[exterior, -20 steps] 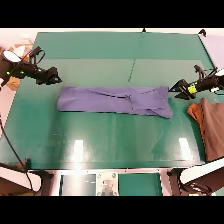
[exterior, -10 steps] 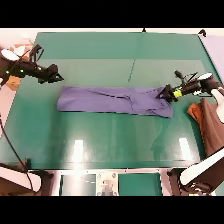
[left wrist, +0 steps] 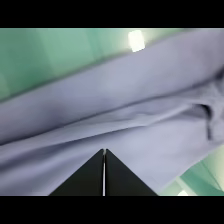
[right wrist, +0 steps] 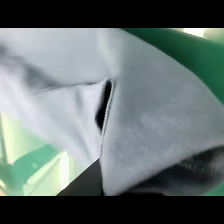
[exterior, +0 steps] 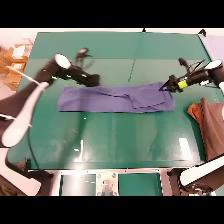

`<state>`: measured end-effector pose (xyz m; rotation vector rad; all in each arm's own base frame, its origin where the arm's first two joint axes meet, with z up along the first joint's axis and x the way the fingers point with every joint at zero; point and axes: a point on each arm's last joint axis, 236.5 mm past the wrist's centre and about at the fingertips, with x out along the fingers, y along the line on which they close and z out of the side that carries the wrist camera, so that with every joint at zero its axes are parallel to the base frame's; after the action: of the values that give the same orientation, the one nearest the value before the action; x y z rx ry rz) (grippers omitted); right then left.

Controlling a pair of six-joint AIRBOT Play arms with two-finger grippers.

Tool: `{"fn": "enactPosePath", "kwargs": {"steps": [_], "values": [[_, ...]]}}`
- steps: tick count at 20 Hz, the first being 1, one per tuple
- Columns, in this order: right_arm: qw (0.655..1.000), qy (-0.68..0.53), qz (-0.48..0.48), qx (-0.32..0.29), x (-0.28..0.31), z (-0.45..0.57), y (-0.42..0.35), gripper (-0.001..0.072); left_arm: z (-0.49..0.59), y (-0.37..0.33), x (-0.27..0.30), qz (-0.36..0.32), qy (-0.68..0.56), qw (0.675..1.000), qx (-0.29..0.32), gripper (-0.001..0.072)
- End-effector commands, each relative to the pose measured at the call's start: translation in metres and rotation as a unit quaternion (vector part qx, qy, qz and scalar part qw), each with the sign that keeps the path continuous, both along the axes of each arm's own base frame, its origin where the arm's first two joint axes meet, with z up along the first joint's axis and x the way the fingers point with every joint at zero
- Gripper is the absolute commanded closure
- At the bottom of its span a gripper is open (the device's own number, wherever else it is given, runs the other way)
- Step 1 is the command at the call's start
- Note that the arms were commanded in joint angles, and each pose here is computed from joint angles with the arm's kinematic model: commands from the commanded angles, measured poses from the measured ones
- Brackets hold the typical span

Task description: Fold the shirts.

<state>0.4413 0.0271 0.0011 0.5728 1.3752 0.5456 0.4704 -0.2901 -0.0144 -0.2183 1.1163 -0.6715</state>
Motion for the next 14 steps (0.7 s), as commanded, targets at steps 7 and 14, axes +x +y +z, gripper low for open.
{"fn": "enactPosePath", "kwargs": {"steps": [7, 14], "values": [[0.991, -0.113, 0.068, -0.002, -0.039, 0.161, 0.048, 0.0693, -0.065, -0.141, -0.028, -0.057, -0.006, 0.998, -0.017, 0.0678], [0.989, -0.117, 0.088, 0.001, -0.041, 0.170, 0.075, 0.0693, -0.068, -0.148, -0.038, -0.110, 0.025, 0.994, -0.003, 0.0678]]}}
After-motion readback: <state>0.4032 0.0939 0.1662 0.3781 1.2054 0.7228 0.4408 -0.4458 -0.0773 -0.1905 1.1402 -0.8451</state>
